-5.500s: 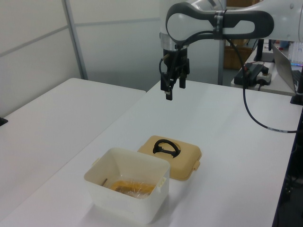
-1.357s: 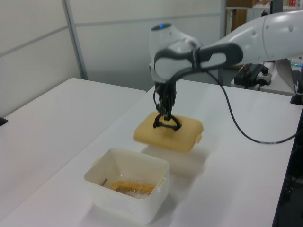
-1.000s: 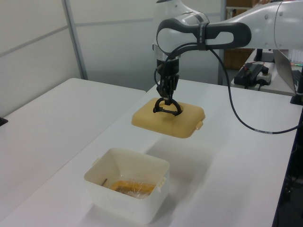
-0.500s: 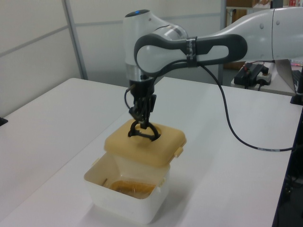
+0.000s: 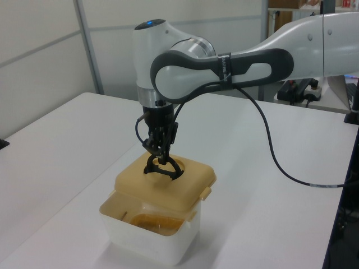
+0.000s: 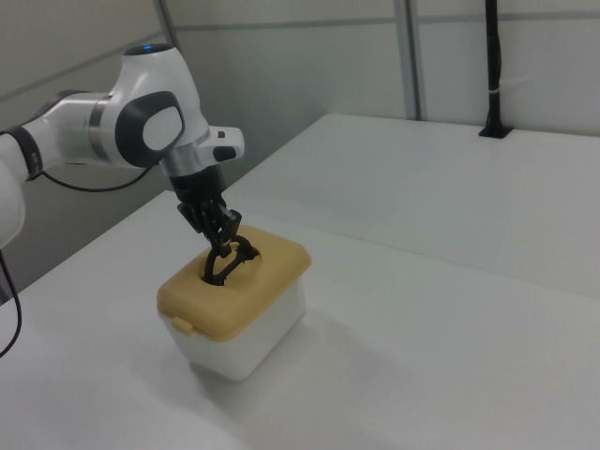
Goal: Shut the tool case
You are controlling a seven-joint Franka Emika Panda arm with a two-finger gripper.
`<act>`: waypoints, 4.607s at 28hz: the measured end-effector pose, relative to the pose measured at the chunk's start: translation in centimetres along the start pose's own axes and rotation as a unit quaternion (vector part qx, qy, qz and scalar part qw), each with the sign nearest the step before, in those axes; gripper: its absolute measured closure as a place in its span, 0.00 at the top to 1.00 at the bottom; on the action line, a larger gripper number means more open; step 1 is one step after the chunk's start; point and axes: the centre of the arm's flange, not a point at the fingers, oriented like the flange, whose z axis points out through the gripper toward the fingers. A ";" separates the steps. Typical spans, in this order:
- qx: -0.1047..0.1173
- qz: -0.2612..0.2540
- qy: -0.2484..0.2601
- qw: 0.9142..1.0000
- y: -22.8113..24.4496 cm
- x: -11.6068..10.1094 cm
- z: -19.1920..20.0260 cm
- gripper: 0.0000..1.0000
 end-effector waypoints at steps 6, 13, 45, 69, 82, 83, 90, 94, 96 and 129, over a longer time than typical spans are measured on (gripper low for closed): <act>-0.012 0.007 0.033 0.999 -1.9 0.5 0.1 0.11; -0.022 0.009 0.030 0.999 -3.6 0.8 1.7 0.11; -0.024 -0.012 0.020 0.999 -6.3 0.1 3.1 0.11; -0.028 -0.007 0.011 1.000 -5.8 0.6 4.3 0.56; -0.028 0.017 0.030 0.999 -2.8 0.8 1.4 1.00; -0.028 0.021 0.031 0.999 -2.2 0.8 0.9 1.00; -0.036 0.030 0.014 0.999 4.0 -1.5 -4.7 1.00; -0.039 0.024 0.001 0.999 7.4 -3.8 -8.0 1.00; -0.039 0.024 0.001 0.999 8.3 -4.6 -9.2 1.00; -0.041 0.025 -0.012 0.999 13.9 -6.1 -9.4 1.00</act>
